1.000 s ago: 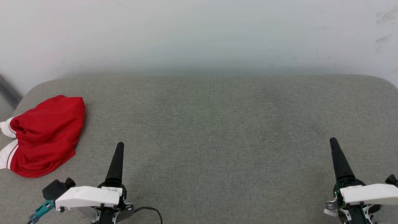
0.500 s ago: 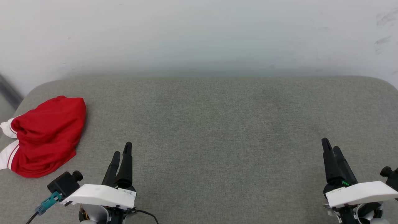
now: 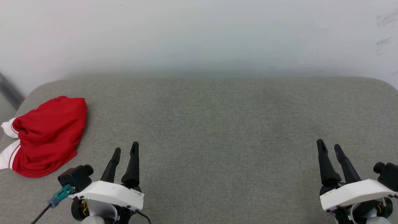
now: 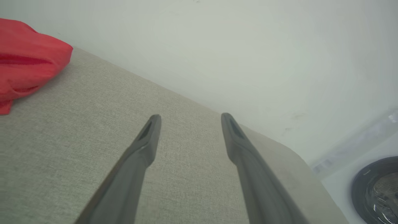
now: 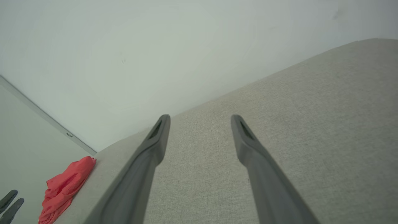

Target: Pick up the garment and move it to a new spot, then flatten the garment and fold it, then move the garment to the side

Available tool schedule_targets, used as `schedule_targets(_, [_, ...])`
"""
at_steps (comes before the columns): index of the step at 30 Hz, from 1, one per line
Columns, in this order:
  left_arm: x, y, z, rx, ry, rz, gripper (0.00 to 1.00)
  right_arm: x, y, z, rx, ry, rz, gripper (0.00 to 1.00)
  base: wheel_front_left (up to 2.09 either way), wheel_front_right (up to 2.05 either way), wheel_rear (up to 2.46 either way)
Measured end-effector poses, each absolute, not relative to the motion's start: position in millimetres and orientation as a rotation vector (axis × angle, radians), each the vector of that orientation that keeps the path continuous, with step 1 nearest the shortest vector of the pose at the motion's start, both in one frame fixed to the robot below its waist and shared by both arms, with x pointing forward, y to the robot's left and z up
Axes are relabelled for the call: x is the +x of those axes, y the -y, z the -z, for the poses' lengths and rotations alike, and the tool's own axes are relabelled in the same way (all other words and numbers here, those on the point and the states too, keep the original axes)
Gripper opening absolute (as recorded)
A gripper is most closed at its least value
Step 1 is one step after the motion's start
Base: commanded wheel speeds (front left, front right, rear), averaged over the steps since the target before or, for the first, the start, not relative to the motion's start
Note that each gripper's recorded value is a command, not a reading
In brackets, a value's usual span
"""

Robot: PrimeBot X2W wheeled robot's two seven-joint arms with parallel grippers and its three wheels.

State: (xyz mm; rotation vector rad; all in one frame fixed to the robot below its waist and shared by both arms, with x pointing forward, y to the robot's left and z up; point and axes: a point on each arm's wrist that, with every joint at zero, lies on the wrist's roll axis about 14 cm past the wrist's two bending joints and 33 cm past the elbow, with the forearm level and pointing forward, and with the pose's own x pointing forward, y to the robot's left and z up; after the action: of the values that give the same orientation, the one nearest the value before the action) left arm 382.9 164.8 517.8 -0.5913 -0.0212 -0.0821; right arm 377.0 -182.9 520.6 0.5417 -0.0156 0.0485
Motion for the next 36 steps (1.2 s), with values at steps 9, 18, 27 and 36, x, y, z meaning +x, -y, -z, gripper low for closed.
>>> schedule_targets(9, [385, -163, -521, -0.457, 0.037, 0.090, 1.00, 376, 182, -523, 0.421, 0.013, -0.057, 1.00, 0.00, 0.00, 0.00])
schedule_targets(18, [386, -160, -521, -0.353, 0.044, 0.103, 1.00, 374, 183, -524, 0.324, 0.009, -0.058, 1.00, 0.00, 0.00, 0.00])
schedule_targets(27, [385, -156, -520, -0.268, 0.053, 0.109, 1.00, 372, 182, -526, 0.239, 0.014, -0.062, 1.00, 0.00, 0.00, 0.00])
schedule_targets(36, [386, -153, -520, -0.201, 0.064, 0.122, 1.00, 371, 183, -526, 0.194, 0.016, -0.061, 1.00, 0.00, 0.00, 0.00])
